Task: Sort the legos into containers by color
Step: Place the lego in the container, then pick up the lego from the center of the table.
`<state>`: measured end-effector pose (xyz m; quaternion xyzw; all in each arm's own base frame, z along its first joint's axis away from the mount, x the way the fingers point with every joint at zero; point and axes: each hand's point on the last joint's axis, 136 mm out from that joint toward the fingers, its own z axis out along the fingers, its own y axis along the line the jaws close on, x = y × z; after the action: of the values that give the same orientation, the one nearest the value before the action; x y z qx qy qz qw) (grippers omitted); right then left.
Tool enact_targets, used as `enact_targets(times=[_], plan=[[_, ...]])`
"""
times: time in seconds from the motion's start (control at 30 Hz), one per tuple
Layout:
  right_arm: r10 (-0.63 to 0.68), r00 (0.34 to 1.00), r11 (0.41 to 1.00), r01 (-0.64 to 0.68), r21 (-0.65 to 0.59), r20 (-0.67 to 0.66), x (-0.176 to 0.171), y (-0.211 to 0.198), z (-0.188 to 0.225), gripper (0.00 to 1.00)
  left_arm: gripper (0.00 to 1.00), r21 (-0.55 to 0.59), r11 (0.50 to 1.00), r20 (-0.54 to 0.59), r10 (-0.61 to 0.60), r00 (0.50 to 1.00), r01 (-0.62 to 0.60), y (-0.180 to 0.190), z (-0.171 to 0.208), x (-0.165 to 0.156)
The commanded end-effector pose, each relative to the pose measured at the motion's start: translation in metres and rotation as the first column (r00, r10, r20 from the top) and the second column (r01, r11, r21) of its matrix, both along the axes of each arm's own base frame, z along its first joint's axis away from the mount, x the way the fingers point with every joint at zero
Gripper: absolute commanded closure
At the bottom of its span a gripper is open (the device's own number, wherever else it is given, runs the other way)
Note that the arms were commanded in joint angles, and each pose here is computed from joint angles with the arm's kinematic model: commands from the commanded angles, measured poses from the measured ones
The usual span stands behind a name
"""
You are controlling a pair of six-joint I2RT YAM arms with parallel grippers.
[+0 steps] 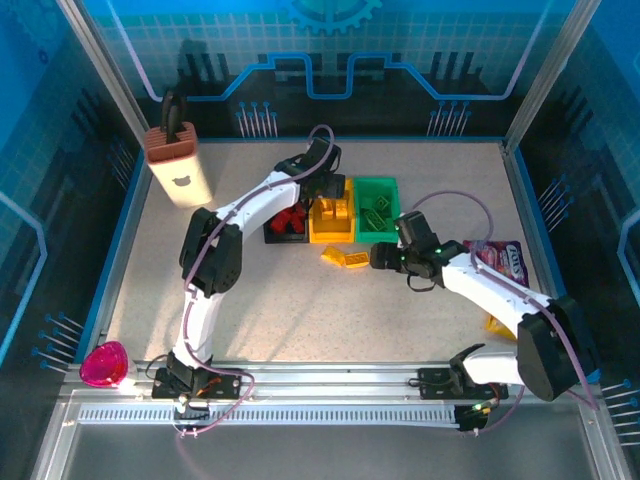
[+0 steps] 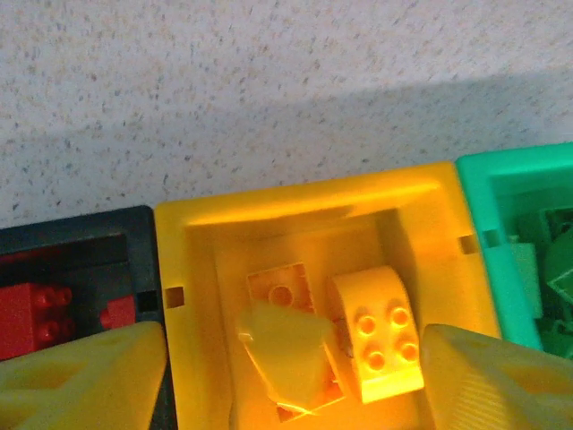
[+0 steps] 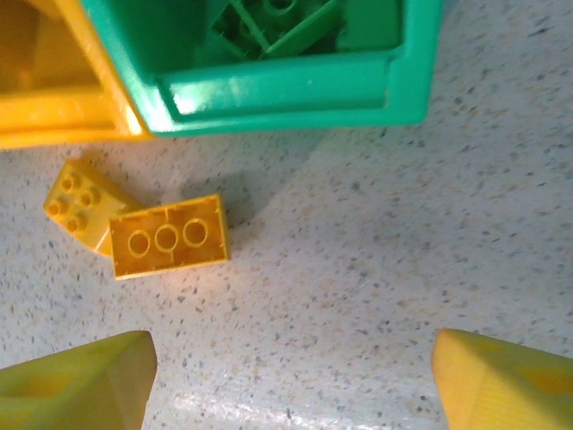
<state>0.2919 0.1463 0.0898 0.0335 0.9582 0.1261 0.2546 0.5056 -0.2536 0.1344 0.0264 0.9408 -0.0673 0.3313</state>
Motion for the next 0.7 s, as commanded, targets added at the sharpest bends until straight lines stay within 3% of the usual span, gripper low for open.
enact_targets(times=[0.0, 0.1, 0.67], plan=[[0.020, 1.000, 1.000, -0.020, -0.024, 0.005, 0.007, 0.009, 0.001, 0.17, 0.20, -0.067, 0.996, 0.071, -0.045, 0.996, 0.050, -0.004, 0.045, -0.021], [0.038, 0.999, 0.999, -0.039, -0.027, -0.012, 0.009, 0.017, -0.003, 0.17, 0.15, -0.091, 0.994, 0.080, -0.051, 0.996, 0.058, -0.002, 0.050, -0.033], [0.138, 0.980, 0.990, -0.140, -0.004, -0.143, 0.045, 0.067, -0.041, 0.18, 0.17, -0.146, 0.989, 0.055, -0.025, 0.998, 0.032, 0.046, 0.017, -0.149]])
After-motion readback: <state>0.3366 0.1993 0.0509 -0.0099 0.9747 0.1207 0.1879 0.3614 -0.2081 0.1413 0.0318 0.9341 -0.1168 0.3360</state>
